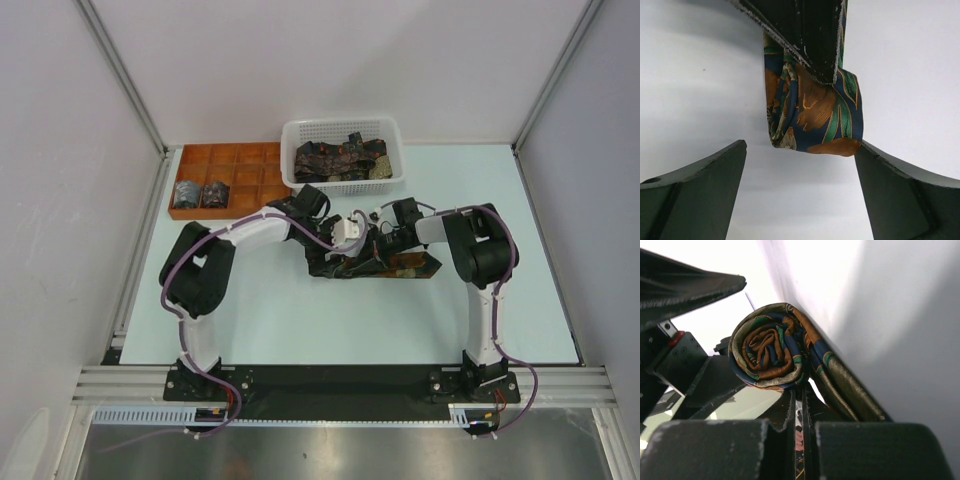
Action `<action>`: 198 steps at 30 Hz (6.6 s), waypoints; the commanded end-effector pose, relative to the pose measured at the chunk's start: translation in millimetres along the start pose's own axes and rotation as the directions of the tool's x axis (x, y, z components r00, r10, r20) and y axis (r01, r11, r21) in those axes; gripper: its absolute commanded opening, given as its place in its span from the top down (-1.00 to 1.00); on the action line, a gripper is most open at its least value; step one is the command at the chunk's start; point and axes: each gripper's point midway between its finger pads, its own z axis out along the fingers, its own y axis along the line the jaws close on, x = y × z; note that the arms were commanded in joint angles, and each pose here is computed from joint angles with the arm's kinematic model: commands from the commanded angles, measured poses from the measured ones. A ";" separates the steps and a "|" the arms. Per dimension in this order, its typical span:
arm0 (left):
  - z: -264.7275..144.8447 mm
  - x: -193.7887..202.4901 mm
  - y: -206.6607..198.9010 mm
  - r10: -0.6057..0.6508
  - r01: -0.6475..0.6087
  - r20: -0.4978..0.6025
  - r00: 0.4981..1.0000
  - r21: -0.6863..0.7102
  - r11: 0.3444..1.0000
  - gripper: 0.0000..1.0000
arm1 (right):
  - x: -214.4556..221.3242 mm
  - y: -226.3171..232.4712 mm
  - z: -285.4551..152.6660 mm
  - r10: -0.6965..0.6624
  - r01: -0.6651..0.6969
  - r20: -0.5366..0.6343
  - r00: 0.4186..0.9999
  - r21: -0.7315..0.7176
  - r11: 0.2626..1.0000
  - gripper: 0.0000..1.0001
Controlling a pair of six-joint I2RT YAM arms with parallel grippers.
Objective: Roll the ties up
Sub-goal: Roll the tie at the center of the board.
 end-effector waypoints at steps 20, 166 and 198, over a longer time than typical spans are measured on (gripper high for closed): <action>26.0 -25.2 -5.6 0.119 -0.118 -0.027 0.992 0.054 0.992 0.29 | -25.9 -44.8 -8.9 -0.020 0.000 0.075 0.997 0.262 0.965 0.92; 43.9 -79.2 2.2 -0.128 0.121 0.276 0.953 0.040 0.992 -0.94 | -39.6 -101.9 -51.1 -0.107 0.037 0.111 0.988 0.499 0.866 1.00; 45.8 3.9 -15.8 0.088 -0.066 -0.253 0.963 0.092 0.994 0.77 | -24.0 -14.6 -39.4 -0.143 0.130 0.059 0.988 0.180 0.975 0.42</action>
